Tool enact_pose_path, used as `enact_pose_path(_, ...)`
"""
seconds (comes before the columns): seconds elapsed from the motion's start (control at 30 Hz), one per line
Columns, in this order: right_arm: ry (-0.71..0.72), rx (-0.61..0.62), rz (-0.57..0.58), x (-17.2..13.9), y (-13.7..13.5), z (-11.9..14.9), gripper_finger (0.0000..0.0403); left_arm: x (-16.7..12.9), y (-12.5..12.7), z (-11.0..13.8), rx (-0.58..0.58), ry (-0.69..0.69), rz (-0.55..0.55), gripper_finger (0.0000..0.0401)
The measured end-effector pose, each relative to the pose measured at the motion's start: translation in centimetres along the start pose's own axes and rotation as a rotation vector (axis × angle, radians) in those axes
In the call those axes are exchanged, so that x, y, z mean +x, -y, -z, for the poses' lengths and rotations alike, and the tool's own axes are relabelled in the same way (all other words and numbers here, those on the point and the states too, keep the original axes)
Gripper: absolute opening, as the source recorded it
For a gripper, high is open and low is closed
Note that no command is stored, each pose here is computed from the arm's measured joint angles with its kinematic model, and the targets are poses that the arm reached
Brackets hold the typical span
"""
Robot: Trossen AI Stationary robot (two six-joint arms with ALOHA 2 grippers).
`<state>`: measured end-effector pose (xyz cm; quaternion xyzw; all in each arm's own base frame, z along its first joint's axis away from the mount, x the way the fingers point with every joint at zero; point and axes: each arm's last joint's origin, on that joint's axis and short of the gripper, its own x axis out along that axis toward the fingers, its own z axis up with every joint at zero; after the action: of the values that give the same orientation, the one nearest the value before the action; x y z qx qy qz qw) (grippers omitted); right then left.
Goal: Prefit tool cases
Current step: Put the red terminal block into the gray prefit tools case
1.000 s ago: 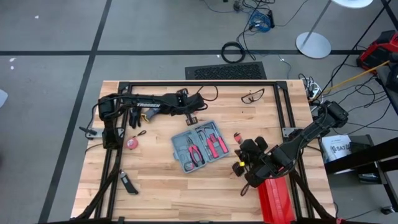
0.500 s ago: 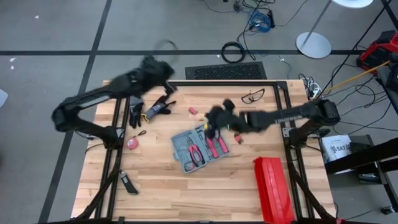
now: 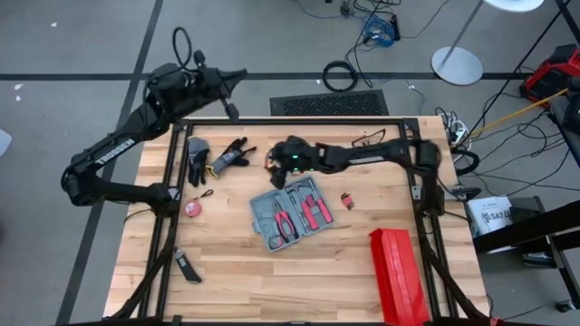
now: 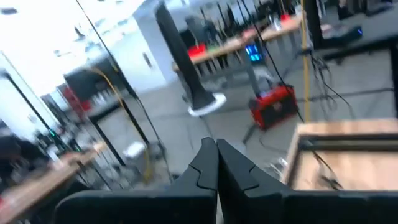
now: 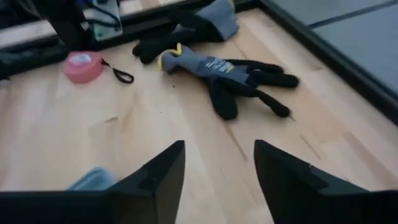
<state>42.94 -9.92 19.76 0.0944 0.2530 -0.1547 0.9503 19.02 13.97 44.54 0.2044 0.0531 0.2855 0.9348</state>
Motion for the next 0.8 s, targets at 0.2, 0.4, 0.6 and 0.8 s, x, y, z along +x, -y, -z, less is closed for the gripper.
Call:
enact_pose_path(0.2, -0.326, -0.099, 0.198, 3.9, 1.0, 0.4, 0.0205, 0.0, -1.5, -1.5, 0.019, 0.19, -0.114, 0.0)
enact_pose_path(0.4, -0.511, -0.116, 0.254, 4.9, 1.6, 0.8, 0.0208, -0.1, -2.1, -1.8, 0.029, 0.238, -0.134, 0.0)
enact_pose_path(0.6, -0.499, -0.042, 0.295, 5.1, 3.6, 0.6, 0.0208, 0.5, -2.3, -0.1, 0.016, 0.098, -0.101, 0.0)
enact_pose_path(0.8, -0.498, 0.04, 0.224, 5.1, 4.8, 0.4, 0.0208, 1.1, -2.1, 0.9, -0.025, 0.045, -0.046, 0.0)
